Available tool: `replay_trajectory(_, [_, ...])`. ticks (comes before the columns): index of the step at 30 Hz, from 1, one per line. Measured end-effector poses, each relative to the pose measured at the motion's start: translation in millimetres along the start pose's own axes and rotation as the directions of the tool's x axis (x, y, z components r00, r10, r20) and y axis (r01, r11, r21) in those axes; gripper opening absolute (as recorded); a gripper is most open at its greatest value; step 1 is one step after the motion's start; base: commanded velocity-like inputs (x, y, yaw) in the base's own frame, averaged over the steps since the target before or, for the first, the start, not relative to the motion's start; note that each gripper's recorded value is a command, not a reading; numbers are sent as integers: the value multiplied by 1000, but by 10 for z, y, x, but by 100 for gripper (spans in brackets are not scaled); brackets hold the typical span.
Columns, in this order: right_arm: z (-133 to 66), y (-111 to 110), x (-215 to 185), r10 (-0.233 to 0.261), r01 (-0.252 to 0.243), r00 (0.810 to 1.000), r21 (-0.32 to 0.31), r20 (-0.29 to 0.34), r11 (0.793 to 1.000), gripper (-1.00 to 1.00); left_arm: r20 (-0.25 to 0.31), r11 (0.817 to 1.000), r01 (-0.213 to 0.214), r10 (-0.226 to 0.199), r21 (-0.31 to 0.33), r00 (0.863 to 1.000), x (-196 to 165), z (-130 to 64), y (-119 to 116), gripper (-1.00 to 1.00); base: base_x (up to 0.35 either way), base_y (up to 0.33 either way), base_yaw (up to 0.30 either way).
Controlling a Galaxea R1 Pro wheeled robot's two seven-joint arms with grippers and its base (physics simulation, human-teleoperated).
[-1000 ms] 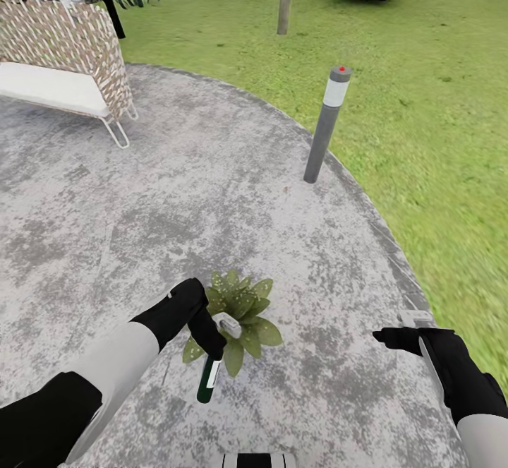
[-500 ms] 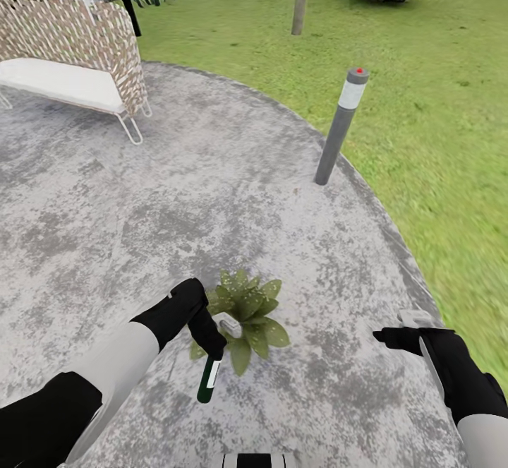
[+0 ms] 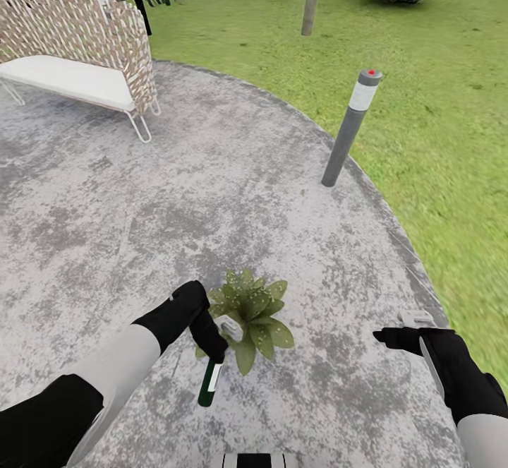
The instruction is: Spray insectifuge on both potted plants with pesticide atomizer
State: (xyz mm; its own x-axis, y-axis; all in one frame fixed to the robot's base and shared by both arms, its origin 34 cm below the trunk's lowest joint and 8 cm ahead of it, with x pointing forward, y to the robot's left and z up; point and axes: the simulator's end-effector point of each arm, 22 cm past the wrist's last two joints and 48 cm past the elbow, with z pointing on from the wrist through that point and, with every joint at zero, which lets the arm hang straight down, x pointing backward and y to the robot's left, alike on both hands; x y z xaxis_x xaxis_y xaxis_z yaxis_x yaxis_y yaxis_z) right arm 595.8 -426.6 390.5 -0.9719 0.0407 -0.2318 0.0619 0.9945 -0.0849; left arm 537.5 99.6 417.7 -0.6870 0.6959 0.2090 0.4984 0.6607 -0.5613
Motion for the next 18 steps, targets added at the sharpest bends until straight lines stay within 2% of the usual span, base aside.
replay_trajectory(7, [0,-1,-1,0,0,1000,0,0,1000,100,-14,1000,4,-3,13,1000,74,93,-46,-100,0,0,2])
replay_trajectory(9, [0,1,1,0,0,1000,0,0,1000,100,-37,1000,-5,5,12,999,147,169,-73,-100,0,0,0])
replay_trajectory(11, [-1,3,-2,0,0,1000,0,0,1000,100,-82,999,-34,33,-3,996,264,273,-99,-100,0,0,0])
replay_trajectory(18, [-2,3,-4,0,0,1000,0,1,1000,100,-95,999,-44,43,-8,995,293,297,-104,-100,0,0,0])
